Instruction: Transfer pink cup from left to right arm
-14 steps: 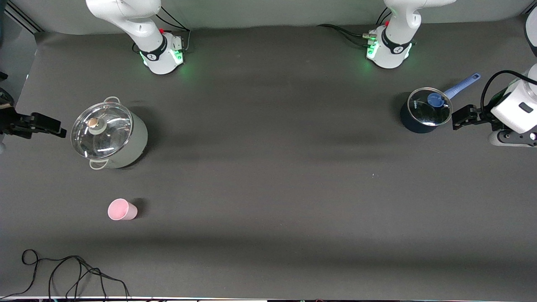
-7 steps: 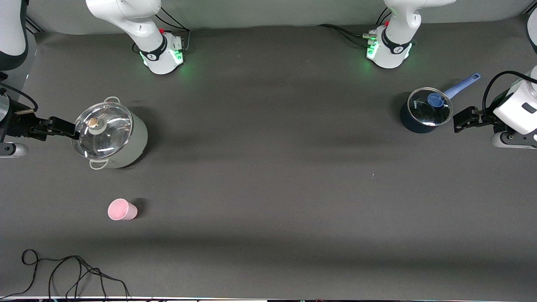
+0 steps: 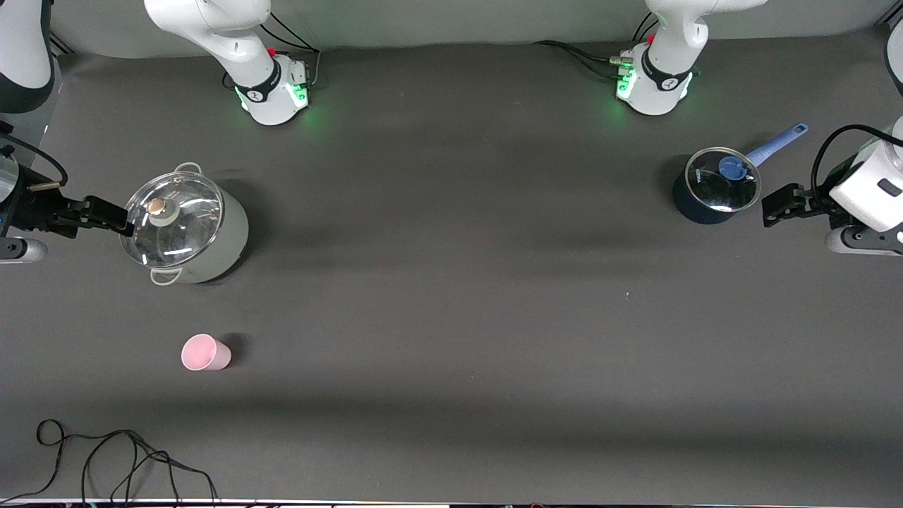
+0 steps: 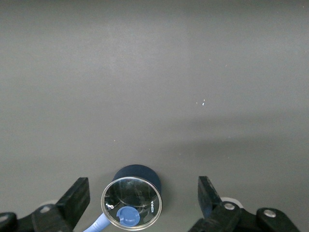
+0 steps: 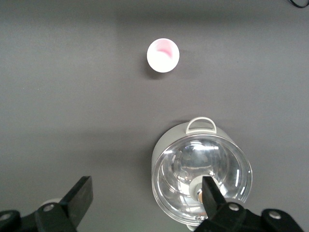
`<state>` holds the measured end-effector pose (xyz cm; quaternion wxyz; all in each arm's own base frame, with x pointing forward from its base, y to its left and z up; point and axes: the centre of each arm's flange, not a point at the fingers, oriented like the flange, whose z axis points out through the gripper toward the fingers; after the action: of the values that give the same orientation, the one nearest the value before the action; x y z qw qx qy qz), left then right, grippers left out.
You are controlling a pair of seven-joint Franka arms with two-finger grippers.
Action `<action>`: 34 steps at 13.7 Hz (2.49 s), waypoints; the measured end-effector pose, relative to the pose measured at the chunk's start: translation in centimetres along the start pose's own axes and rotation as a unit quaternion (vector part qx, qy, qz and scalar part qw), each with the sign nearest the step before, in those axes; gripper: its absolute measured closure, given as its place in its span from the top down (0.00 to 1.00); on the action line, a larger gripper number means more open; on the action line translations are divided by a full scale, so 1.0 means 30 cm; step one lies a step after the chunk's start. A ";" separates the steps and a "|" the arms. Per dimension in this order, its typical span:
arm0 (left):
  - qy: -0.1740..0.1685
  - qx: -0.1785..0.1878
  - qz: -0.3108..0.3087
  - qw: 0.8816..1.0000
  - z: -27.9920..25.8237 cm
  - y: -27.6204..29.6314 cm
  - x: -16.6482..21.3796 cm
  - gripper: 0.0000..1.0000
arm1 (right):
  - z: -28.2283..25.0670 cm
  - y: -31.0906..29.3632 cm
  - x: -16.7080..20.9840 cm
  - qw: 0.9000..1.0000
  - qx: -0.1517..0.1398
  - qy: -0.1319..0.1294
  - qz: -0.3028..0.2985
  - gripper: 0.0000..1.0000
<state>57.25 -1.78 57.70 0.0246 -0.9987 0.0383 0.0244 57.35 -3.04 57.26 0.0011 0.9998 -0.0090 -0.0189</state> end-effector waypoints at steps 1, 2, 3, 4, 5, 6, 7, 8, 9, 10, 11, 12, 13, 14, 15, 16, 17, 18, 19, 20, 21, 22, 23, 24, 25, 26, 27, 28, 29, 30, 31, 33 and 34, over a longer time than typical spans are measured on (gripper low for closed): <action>0.000 0.000 0.000 1.000 0.000 0.000 0.000 1.00 | 0.010 0.000 0.003 1.000 0.000 0.001 0.000 1.00; 0.000 0.000 0.000 1.000 0.000 0.000 0.000 1.00 | 0.018 0.000 0.005 1.000 0.000 0.001 0.000 1.00; 0.000 0.000 0.000 1.000 0.000 0.000 0.000 1.00 | 0.024 0.000 0.007 1.000 0.000 0.002 0.000 1.00; -0.001 0.000 0.000 1.000 0.001 0.000 0.000 1.00 | 0.028 0.000 0.007 1.000 0.000 0.001 0.000 1.00; -0.001 0.000 0.000 1.000 0.001 0.000 0.000 1.00 | 0.029 0.000 0.006 1.000 0.000 0.001 0.000 1.00; -0.001 0.000 0.000 1.000 0.001 0.000 0.000 1.00 | 0.029 0.000 0.006 1.000 0.000 0.001 0.000 1.00; -0.001 0.000 0.000 1.000 0.001 0.000 0.000 1.00 | 0.029 0.001 0.006 1.000 0.000 0.001 0.000 1.00; -0.001 0.000 0.000 1.000 0.001 0.000 0.000 1.00 | 0.029 0.006 0.006 1.000 0.000 0.001 0.002 1.00; -0.001 0.000 0.000 1.000 0.001 0.000 0.000 1.00 | 0.030 0.015 0.006 1.000 0.000 0.001 0.004 1.00; -0.001 0.000 0.000 1.000 0.001 0.000 0.000 1.00 | 0.030 0.025 0.006 1.000 0.000 0.001 0.006 1.00; -0.001 0.000 0.000 1.000 0.001 0.000 0.000 1.00 | 0.030 0.029 0.006 1.000 0.002 0.001 0.007 1.00; -0.001 0.000 0.000 1.000 0.001 0.000 0.000 1.00 | 0.030 0.025 0.006 1.000 0.003 0.001 0.005 1.00; -0.001 0.000 0.000 1.000 0.001 0.000 0.000 1.00 | 0.030 0.020 0.007 1.000 0.003 0.001 0.004 1.00; -0.001 0.000 0.000 1.000 0.001 0.000 0.000 1.00 | 0.029 0.017 0.008 1.000 0.003 0.002 0.003 1.00; -0.001 0.000 0.000 1.000 0.001 0.000 0.000 1.00 | 0.028 0.017 0.008 1.000 0.003 0.003 0.003 1.00; -0.001 0.000 0.000 1.000 0.001 0.000 0.000 1.00 | 0.027 0.017 0.009 1.000 0.003 0.005 0.003 1.00; -0.001 0.000 0.000 1.000 0.001 0.000 0.000 1.00 | 0.024 0.018 0.013 1.000 0.003 0.009 0.003 1.00; -0.001 0.000 0.000 1.000 0.001 0.000 0.000 1.00 | 0.019 0.018 0.017 1.000 0.003 0.016 0.003 1.00; -0.001 0.000 0.000 1.000 0.001 0.000 0.000 1.00 | 0.015 0.018 0.020 1.000 0.003 0.022 0.003 1.00; -0.001 0.000 0.000 1.000 0.001 0.000 0.000 1.00 | 0.011 0.018 0.021 1.000 0.002 0.024 0.003 1.00; -0.001 0.000 0.000 1.000 0.002 0.000 0.000 1.00 | 0.007 0.018 0.021 1.000 0.002 0.026 0.003 1.00; -0.001 0.000 0.000 1.000 0.002 0.000 0.000 1.00 | 0.002 0.018 0.020 1.000 0.002 0.027 0.003 1.00; -0.001 0.000 0.000 1.000 0.002 0.000 0.000 1.00 | -0.004 0.018 0.019 1.000 0.002 0.029 0.003 1.00; -0.001 0.000 0.000 1.000 0.002 0.000 0.000 1.00 | -0.010 0.018 0.018 1.000 0.002 0.029 0.003 1.00; -0.002 0.000 0.000 1.000 0.002 0.000 0.000 1.00 | -0.012 0.018 0.012 1.000 0.002 0.022 0.003 1.00; -0.003 0.000 0.000 1.000 0.003 0.000 -0.001 1.00 | -0.008 0.017 -0.001 1.000 0.003 0.007 0.003 1.00; -0.004 0.000 0.000 1.000 0.004 0.000 -0.002 1.00 | -0.006 0.016 -0.011 1.000 0.004 -0.005 0.003 1.00; -0.006 -0.001 0.000 1.000 0.004 0.000 -0.003 1.00 | -0.010 0.016 -0.016 1.000 0.004 -0.011 0.003 1.00; -0.006 -0.001 0.000 1.000 0.004 0.000 -0.003 1.00 | -0.013 0.016 -0.019 1.000 0.004 -0.013 0.003 1.00; -0.006 -0.001 0.000 1.000 0.004 0.000 -0.003 1.00 | -0.015 0.016 -0.020 1.000 0.004 -0.013 0.003 1.00; -0.006 -0.001 0.000 1.000 0.004 0.000 -0.003 1.00 | -0.016 0.016 -0.021 1.000 0.004 -0.013 0.003 1.00; -0.006 -0.001 0.000 1.000 0.004 0.000 -0.003 1.00 | -0.016 0.016 -0.021 1.000 0.004 -0.013 0.003 1.00; -0.006 -0.001 0.000 1.000 0.004 0.000 -0.003 1.00 | -0.016 0.016 -0.021 1.000 0.004 -0.014 0.003 1.00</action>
<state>57.14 -1.77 57.58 0.0239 -0.9985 0.0382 0.0302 56.73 -3.50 57.76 -0.0029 0.9994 -0.0116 -0.0325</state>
